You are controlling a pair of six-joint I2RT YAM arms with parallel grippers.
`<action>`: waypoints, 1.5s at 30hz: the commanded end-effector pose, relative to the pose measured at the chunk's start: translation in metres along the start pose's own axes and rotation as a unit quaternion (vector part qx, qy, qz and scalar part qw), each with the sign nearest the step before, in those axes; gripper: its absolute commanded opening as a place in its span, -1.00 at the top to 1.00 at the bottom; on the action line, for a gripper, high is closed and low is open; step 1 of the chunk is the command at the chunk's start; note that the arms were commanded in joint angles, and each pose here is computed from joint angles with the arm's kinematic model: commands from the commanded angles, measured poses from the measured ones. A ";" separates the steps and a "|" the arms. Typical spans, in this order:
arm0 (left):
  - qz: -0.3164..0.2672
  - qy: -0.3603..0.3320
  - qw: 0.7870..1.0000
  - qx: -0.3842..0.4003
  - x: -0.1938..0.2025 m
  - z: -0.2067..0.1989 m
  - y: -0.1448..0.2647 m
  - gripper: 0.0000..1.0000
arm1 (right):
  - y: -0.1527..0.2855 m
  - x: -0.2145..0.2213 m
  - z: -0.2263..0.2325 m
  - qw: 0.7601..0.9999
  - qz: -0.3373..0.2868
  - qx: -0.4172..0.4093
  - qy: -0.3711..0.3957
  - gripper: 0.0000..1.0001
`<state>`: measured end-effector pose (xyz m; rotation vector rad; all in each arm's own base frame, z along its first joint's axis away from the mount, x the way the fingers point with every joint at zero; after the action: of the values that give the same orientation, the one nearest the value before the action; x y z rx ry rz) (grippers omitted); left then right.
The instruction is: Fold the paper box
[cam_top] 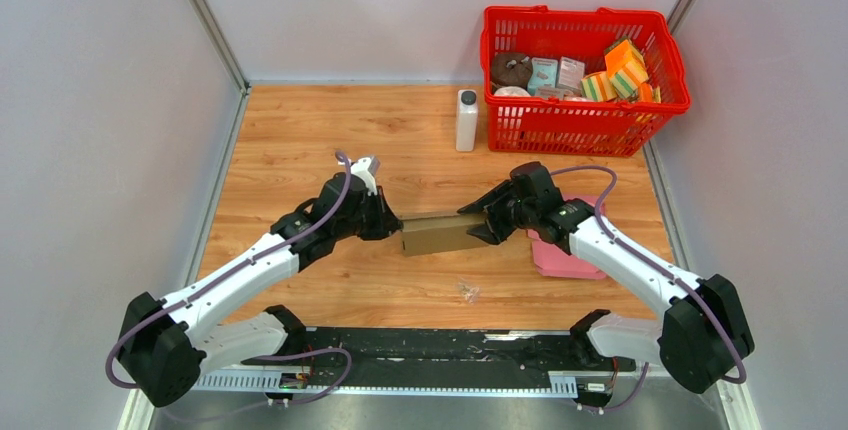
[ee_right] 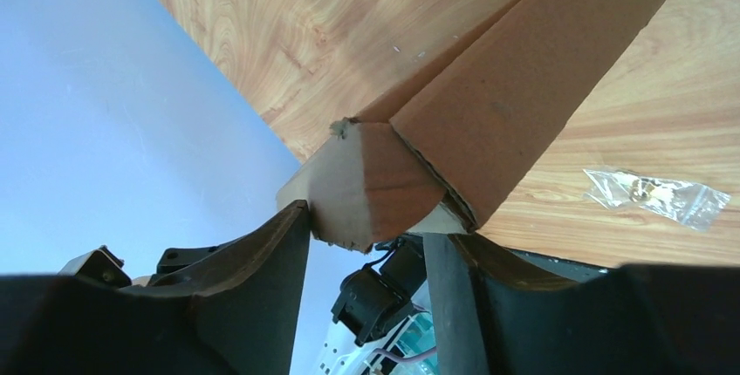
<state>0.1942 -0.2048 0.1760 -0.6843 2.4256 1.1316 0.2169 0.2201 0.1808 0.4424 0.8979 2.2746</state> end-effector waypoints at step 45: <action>0.007 -0.035 0.996 0.076 -0.021 -0.029 0.032 0.42 | -0.030 -0.014 -0.007 0.998 -0.026 0.015 0.054 0.39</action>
<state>0.1735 -0.1964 0.2026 -0.5546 2.4702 1.0157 0.2408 0.2337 0.1726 0.3131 0.8426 2.3152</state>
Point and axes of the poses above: each gripper's point midway between its finger pads, its own y axis back along the fingers, its own z axis along the line the jaws close on, x = y × z, the point moved 5 cm from there along y, back along the fingers, and after that the axes turned 7 degrees about y, right-handed, at the moved point
